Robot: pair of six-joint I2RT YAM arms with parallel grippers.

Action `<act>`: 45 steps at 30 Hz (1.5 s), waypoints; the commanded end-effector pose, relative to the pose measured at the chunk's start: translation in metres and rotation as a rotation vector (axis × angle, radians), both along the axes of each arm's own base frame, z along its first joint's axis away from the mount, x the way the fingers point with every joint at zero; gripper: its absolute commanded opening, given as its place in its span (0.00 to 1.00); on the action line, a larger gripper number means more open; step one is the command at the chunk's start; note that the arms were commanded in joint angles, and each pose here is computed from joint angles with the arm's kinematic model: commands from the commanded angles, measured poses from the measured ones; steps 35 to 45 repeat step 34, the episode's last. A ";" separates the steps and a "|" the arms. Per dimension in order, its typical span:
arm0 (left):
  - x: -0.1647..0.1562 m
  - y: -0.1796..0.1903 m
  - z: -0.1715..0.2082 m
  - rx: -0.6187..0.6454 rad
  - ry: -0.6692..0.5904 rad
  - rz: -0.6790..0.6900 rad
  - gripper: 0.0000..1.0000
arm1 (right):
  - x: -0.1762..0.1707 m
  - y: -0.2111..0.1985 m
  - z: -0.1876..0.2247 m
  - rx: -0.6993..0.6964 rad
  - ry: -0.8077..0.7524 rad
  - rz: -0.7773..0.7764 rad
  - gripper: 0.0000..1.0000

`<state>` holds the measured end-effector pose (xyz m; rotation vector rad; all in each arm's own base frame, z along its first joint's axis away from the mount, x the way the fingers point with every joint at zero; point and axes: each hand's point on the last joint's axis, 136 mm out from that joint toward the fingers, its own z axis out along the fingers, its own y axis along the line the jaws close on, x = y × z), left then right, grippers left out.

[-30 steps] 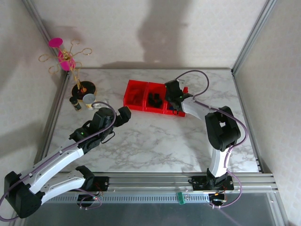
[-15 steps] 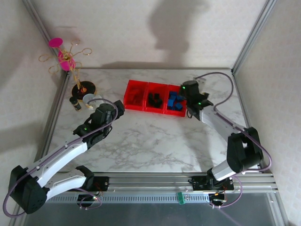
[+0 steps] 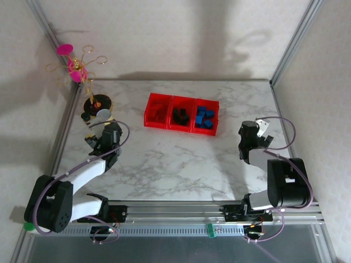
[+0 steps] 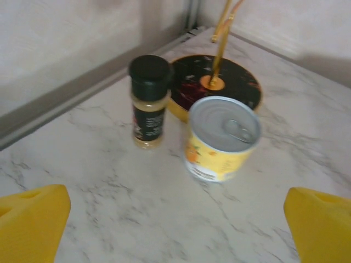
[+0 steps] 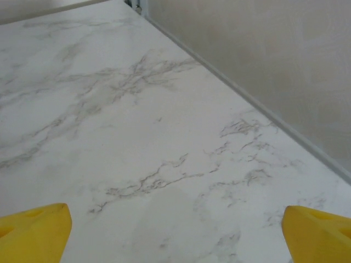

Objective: Sort the legos into containers by color
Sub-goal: Reset both arms

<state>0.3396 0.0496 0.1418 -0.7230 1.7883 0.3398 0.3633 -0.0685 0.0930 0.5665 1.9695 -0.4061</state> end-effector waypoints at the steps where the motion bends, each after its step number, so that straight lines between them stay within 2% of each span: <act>1: 0.014 -0.001 0.028 0.049 -0.140 -0.061 1.00 | 0.029 0.016 0.023 0.015 -0.159 0.143 0.99; 3: 0.009 -0.002 0.027 0.093 -0.183 -0.098 0.99 | 0.035 0.023 0.029 -0.004 -0.198 0.208 0.99; 6: 0.003 -0.005 0.020 0.084 -0.246 -0.184 1.00 | 0.036 0.031 0.035 -0.014 -0.261 0.291 0.99; 9: 0.000 -0.011 0.018 0.110 -0.298 -0.249 1.00 | 0.018 0.043 0.043 -0.031 -0.349 0.373 0.99; 12: 0.010 -0.016 0.014 0.103 -0.295 -0.333 1.00 | 0.000 0.049 0.040 -0.060 -0.412 0.420 0.99; 13: 0.010 -0.013 0.012 0.090 -0.310 -0.324 1.00 | 0.006 0.048 0.032 -0.038 -0.355 0.407 0.99; 15: 0.011 -0.015 0.003 0.077 -0.316 -0.344 1.00 | 0.006 0.048 0.036 -0.048 -0.376 0.410 0.99; 17: 0.020 -0.017 -0.004 0.085 -0.294 -0.359 1.00 | 0.006 0.048 0.034 -0.044 -0.363 0.408 0.99; 18: 0.026 -0.018 -0.011 0.073 -0.241 -0.361 1.00 | 0.006 0.048 0.034 -0.047 -0.363 0.409 0.99; 45: 0.029 -0.020 -0.010 0.085 -0.240 -0.362 0.99 | 0.007 0.051 0.033 -0.044 -0.356 0.421 0.99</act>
